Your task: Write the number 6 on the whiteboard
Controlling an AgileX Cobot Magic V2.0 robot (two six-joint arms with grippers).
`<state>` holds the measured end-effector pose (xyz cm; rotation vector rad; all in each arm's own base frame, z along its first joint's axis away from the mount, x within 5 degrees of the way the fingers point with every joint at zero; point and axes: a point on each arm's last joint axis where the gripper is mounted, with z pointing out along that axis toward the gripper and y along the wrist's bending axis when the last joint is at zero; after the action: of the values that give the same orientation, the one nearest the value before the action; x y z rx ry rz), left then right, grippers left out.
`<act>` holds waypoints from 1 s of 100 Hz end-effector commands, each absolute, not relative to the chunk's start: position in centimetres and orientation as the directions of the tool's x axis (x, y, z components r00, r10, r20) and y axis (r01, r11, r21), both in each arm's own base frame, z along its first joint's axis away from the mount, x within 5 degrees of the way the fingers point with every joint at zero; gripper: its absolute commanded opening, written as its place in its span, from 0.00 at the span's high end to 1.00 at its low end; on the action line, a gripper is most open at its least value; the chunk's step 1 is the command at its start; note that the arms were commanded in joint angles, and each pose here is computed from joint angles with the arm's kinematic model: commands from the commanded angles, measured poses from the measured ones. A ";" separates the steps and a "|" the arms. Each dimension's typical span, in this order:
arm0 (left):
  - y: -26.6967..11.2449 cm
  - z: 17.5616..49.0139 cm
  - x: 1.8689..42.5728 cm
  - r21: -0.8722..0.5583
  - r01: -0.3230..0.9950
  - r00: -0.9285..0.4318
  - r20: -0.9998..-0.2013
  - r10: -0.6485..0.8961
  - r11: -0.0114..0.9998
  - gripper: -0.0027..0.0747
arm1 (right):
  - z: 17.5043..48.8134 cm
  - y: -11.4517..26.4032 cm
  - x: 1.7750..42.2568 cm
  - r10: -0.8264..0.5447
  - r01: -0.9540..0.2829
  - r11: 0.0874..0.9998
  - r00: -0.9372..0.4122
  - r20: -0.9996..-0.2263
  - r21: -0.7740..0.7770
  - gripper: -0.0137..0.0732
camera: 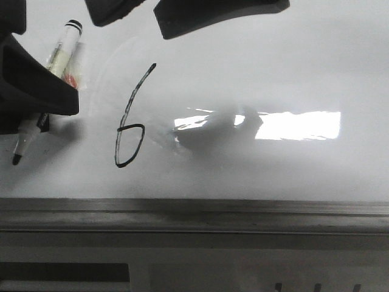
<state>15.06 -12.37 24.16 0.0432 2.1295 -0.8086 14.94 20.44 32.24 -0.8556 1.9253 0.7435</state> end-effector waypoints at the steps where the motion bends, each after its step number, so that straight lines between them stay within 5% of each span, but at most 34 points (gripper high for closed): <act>1: -12.2 26.0 15.1 -0.563 0.324 -0.586 -0.750 -0.306 0.760 0.58 | 34.5 20.1 15.2 -0.178 -0.787 0.597 -0.316 -0.932 0.153 0.43; 43: -10.3 28.8 12.2 -0.590 0.398 -0.543 -0.769 -0.338 0.703 0.58 | 34.4 20.1 15.2 -0.183 -0.788 0.596 -0.319 -0.930 0.154 0.43; 55: -9.5 29.9 11.3 -0.594 0.432 -0.501 -0.784 -0.367 0.679 0.60 | 34.3 20.0 15.1 -0.196 -0.791 0.592 -0.328 -0.924 0.155 0.60; 67: -8.4 31.0 9.9 -0.561 0.493 -0.434 -0.821 -0.371 0.665 0.80 | 34.2 19.5 14.7 -0.190 -0.790 0.594 -0.319 -0.928 0.150 0.92; 75: -7.8 31.5 8.9 -0.497 0.545 -0.376 -0.865 -0.333 0.675 0.99 | 34.3 18.9 14.4 -0.157 -0.785 0.602 -0.296 -0.942 0.147 0.92; 100: -5.6 31.0 6.4 -0.382 0.621 -0.229 -0.923 -0.308 0.684 0.99 | 34.5 16.0 12.7 -0.115 -0.784 0.619 -0.145 -0.983 0.044 0.92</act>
<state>6.80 -6.27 30.10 0.2734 1.6856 -0.8884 13.10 17.33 32.60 -0.8141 1.7821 0.7093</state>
